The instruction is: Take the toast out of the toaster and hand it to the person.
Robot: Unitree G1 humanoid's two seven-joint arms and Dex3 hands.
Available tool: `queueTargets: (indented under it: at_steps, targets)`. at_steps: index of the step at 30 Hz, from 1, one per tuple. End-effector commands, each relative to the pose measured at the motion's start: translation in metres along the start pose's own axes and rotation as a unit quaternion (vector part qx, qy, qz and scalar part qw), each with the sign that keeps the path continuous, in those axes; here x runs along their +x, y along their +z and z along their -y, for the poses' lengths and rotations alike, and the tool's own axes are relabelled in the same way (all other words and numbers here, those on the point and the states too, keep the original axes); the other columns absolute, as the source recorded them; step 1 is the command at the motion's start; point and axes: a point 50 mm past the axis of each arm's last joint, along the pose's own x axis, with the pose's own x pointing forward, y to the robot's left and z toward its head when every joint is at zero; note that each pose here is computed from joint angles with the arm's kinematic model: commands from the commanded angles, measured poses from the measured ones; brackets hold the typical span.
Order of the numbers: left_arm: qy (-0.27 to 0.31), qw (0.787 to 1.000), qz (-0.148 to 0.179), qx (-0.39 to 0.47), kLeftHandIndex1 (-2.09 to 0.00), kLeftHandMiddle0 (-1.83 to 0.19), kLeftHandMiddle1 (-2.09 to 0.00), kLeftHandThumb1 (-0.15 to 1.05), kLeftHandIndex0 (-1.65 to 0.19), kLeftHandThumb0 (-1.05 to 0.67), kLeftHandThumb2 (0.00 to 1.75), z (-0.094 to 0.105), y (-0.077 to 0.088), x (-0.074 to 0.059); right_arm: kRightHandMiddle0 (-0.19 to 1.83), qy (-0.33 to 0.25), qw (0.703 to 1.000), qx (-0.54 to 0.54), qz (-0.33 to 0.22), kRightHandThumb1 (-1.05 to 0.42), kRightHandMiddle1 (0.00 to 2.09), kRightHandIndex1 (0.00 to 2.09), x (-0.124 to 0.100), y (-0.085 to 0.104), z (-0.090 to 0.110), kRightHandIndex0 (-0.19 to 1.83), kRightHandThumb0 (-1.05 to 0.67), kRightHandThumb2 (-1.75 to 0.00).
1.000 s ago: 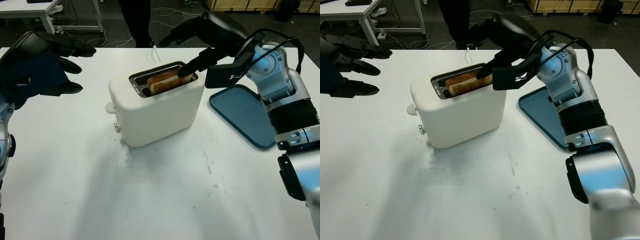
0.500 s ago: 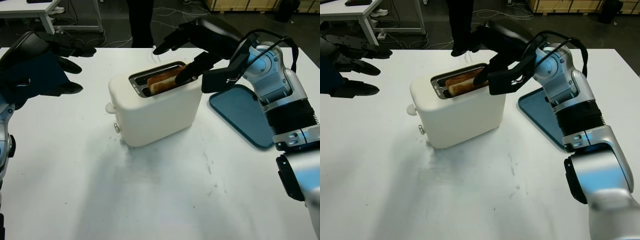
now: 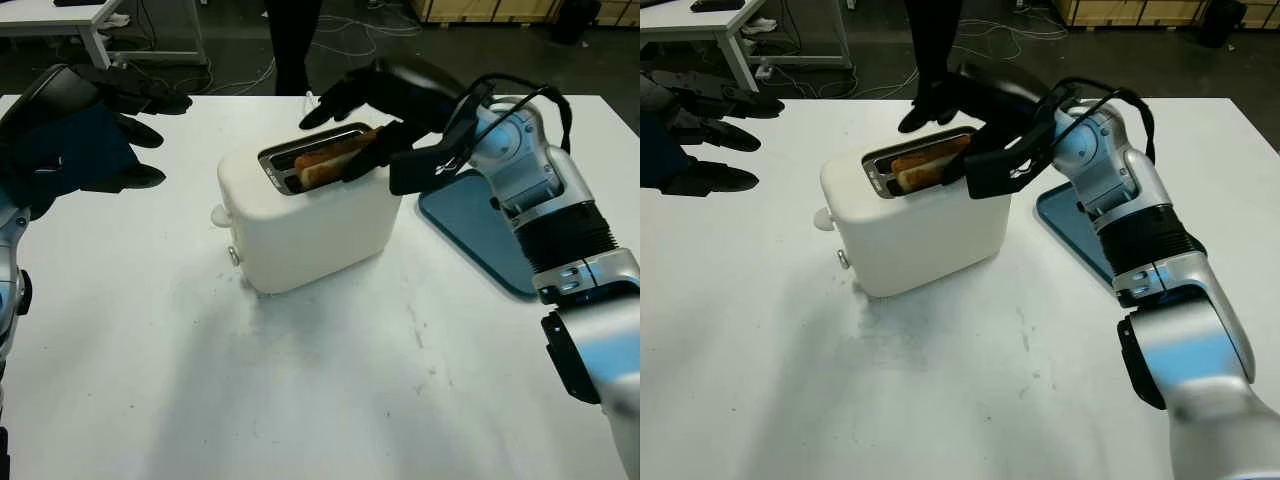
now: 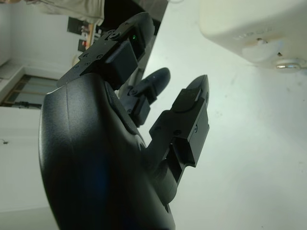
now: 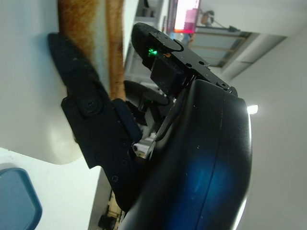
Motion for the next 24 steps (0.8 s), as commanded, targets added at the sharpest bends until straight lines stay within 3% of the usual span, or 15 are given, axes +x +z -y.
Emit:
queueTargets:
  at_steps: [1, 9, 17, 19, 21, 24]
  targets:
    - [0.006, 1.000, 0.000, 0.005, -0.01, -0.62, -0.56, 0.77, -0.74, 0.23, 0.00, -0.001, 0.001, 0.000, 0.90, 0.007, 1.000, -0.007, 0.010, -0.70, 0.06, 0.96, 0.002, 0.001, -0.006, 0.54, -0.57, 0.00]
    - [0.005, 1.000, -0.002, 0.005, -0.01, -0.62, -0.56, 0.77, -0.75, 0.23, 0.00, -0.001, 0.001, 0.000, 0.92, 0.015, 1.000, 0.002, 0.011, -0.68, 0.08, 0.95, 0.001, -0.002, -0.010, 0.56, -0.49, 0.00]
    - [0.006, 1.000, -0.002, 0.009, -0.01, -0.62, -0.55, 0.77, -0.74, 0.23, 0.00, -0.001, 0.001, 0.000, 1.11, 0.029, 1.000, 0.008, 0.002, -0.75, 0.23, 1.14, 0.001, -0.003, -0.012, 0.87, -0.37, -0.02]
    - [0.007, 1.000, -0.001, 0.009, -0.01, -0.62, -0.55, 0.77, -0.75, 0.23, 0.00, -0.001, 0.001, -0.001, 1.00, 0.032, 0.999, 0.014, -0.001, -0.78, 0.60, 1.23, 0.002, -0.003, -0.014, 0.89, -0.37, -0.01]
    - [0.008, 1.000, 0.000, 0.008, -0.01, -0.63, -0.55, 0.77, -0.75, 0.24, 0.00, -0.001, 0.000, -0.001, 0.85, 0.033, 0.999, 0.017, -0.005, -0.78, 1.17, 1.39, 0.002, -0.003, -0.015, 0.91, -0.39, 0.00]
    - [0.008, 1.000, 0.001, 0.009, -0.01, -0.63, -0.54, 0.77, -0.75, 0.24, 0.00, -0.001, 0.000, -0.001, 0.81, 0.028, 1.000, 0.008, -0.011, -0.75, 1.63, 1.65, 0.002, -0.003, -0.018, 0.98, -0.43, 0.00]
